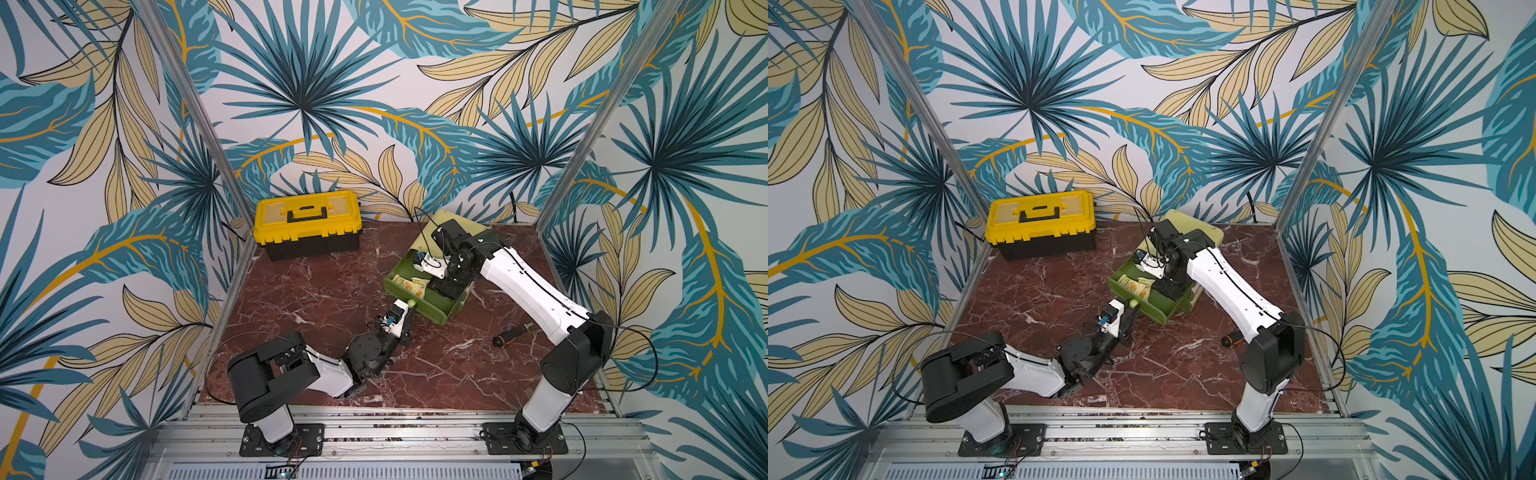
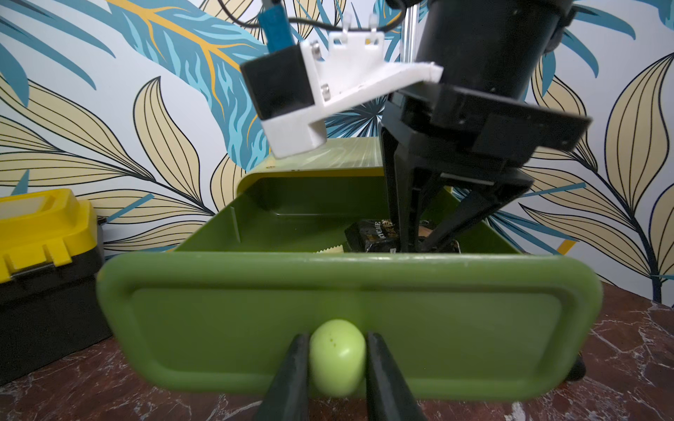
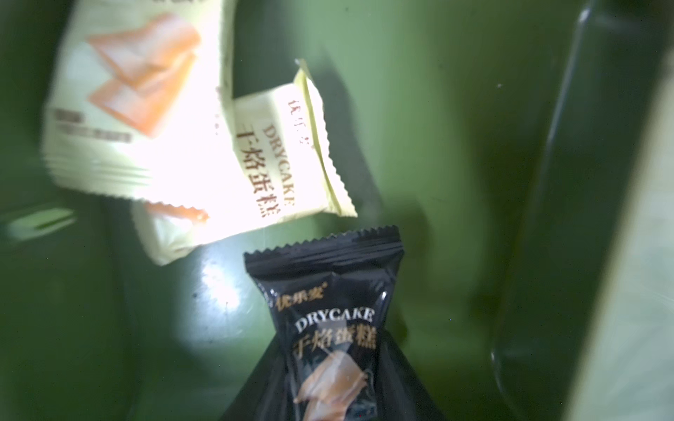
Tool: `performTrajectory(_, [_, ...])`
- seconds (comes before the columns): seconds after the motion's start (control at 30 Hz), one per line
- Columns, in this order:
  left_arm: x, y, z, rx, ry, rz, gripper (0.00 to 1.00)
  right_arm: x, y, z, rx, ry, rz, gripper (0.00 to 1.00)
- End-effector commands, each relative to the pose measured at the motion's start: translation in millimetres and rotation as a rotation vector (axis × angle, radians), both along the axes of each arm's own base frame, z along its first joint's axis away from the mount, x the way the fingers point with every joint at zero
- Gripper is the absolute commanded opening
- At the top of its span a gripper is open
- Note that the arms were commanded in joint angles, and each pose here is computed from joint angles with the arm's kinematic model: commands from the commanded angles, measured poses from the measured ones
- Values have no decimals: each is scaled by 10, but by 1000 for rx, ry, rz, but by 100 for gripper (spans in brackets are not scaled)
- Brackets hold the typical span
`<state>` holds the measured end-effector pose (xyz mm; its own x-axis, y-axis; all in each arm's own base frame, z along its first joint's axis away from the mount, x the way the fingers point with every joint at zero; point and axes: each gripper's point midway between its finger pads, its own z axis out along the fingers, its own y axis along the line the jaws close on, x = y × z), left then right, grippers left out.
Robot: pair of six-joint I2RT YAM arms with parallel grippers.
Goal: Take the cookies out of the drawer
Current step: Pick up the cookie from the drawer, then place the cookie at the center of the board.
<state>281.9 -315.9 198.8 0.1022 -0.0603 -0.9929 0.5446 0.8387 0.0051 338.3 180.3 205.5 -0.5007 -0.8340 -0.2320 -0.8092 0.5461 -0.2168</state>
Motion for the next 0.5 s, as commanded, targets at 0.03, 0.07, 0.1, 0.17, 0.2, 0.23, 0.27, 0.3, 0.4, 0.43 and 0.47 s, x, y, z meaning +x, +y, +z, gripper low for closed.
performTrajectory(0.03, [31,65,70,-17,-23,37,5,-93,28,195,46,-18,7,39])
performTrajectory(0.07, [32,60,67,-17,-23,36,5,-93,37,218,57,-22,5,39])
performTrajectory(0.1, [33,58,66,-15,-22,36,5,-92,47,248,67,-27,3,39])
performTrajectory(0.17, [38,48,71,-17,-20,36,5,-90,79,319,94,-40,-1,39])
performTrajectory(0.2, [45,41,71,-16,-20,37,5,-84,93,369,110,-51,-4,39])
performTrajectory(0.23, [49,37,70,-15,-21,37,5,-79,106,420,127,-61,-12,39])
performTrajectory(0.27, [54,30,80,-15,-23,37,5,-82,123,473,145,-70,-17,39])
performTrajectory(0.3, [57,26,95,-18,-25,37,5,-92,142,532,168,-78,-24,39])
performTrajectory(0.4, [54,22,84,-14,-23,39,5,-121,124,678,212,-110,-66,39])
performTrajectory(0.43, [52,25,74,-11,-22,39,5,-138,101,719,222,-119,-93,39])
performTrajectory(0.47, [51,29,78,-12,-22,41,5,-158,71,743,227,-125,-119,39])
